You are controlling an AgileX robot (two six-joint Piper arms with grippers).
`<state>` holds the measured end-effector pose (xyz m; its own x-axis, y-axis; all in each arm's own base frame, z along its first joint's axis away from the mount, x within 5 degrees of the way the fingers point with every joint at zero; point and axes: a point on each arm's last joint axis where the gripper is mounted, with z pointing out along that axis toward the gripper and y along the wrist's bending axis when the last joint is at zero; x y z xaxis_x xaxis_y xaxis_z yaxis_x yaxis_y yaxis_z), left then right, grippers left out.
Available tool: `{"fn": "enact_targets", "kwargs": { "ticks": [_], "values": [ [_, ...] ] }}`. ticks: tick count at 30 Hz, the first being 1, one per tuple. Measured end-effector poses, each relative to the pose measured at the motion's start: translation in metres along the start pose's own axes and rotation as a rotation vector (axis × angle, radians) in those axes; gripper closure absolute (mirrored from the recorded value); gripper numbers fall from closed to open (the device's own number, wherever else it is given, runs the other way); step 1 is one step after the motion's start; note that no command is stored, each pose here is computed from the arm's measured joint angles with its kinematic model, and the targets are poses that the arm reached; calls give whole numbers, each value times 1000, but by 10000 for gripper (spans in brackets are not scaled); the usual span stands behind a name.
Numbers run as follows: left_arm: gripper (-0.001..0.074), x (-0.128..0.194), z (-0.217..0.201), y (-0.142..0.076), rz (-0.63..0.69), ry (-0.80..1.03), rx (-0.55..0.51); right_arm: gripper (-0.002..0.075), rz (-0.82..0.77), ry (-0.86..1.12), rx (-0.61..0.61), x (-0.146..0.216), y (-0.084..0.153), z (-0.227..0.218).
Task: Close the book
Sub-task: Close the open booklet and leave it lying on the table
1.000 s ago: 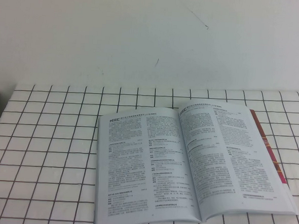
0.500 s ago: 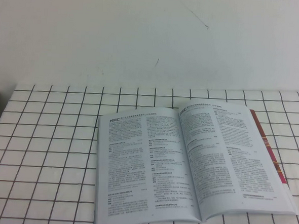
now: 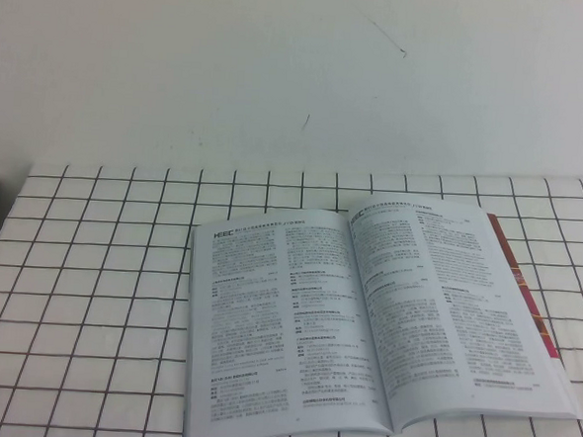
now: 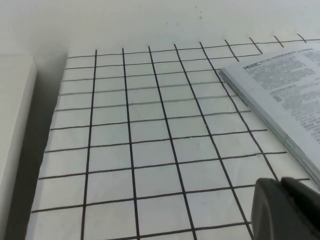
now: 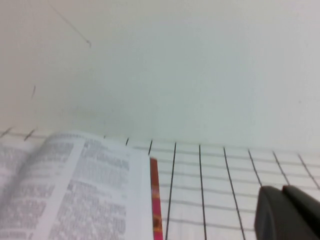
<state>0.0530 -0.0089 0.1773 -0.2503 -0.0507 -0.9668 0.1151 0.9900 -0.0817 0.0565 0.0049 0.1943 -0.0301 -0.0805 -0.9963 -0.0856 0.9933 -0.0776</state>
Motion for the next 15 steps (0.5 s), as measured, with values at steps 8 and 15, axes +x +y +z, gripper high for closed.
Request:
{"fn": "enact_targets", "kwargs": {
  "ticks": [8, 15],
  "values": [
    [738, -1, 0, 1, 33, -2, -6, 729, -4, 171, -22, 15, 2, -1],
    [738, -31, -5, 2, -162, -346, 2, 729, -6, -222, 29, -20, -3, -2]
  ]
}}
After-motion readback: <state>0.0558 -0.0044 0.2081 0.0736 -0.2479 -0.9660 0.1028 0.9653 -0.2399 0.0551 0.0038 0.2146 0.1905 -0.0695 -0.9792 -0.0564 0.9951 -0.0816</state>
